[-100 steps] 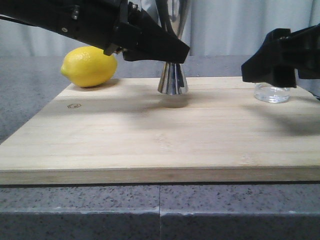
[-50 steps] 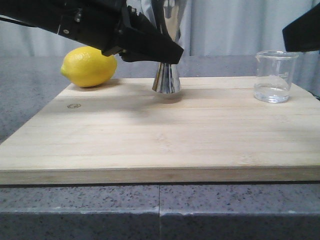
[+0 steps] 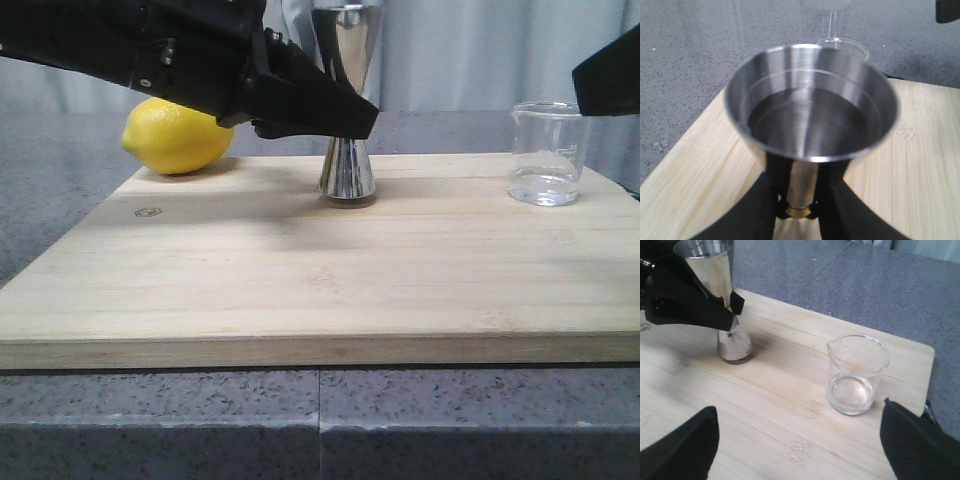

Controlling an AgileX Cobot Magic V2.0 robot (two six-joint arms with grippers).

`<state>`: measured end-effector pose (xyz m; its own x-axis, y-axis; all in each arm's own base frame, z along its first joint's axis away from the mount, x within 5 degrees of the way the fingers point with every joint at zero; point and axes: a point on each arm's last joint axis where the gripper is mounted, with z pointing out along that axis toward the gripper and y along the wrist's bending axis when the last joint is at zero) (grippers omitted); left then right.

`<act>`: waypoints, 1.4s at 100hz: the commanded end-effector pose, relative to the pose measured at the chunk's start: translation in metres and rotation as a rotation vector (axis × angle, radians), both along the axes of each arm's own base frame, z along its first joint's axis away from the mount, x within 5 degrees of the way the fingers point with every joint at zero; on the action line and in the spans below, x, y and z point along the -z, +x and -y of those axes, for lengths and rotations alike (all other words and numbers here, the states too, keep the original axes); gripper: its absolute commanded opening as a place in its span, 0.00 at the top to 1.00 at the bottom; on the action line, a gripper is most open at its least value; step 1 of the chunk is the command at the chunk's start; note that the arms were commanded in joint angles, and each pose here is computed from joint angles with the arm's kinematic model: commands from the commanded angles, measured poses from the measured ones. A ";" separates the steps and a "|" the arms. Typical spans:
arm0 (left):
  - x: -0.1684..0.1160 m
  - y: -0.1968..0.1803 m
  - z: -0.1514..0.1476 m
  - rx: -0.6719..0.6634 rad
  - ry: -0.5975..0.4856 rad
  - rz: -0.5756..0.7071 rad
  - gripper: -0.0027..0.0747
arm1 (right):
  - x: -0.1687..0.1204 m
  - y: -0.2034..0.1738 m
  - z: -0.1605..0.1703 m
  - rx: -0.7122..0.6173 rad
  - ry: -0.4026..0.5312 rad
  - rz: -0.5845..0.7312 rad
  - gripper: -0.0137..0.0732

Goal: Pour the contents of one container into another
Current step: 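Lower the jigger onto the board and open the left gripper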

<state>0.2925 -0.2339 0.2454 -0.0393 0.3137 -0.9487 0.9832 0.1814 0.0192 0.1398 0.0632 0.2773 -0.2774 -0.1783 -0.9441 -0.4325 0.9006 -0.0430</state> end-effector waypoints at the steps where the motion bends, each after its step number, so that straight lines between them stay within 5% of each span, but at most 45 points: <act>1: -0.031 -0.007 0.003 0.033 -0.114 0.043 0.86 | -0.016 0.002 0.000 0.006 0.024 0.104 0.15; 140: -0.023 -0.005 0.006 0.047 -0.113 0.029 0.85 | -0.022 0.003 0.000 0.009 0.036 0.131 0.15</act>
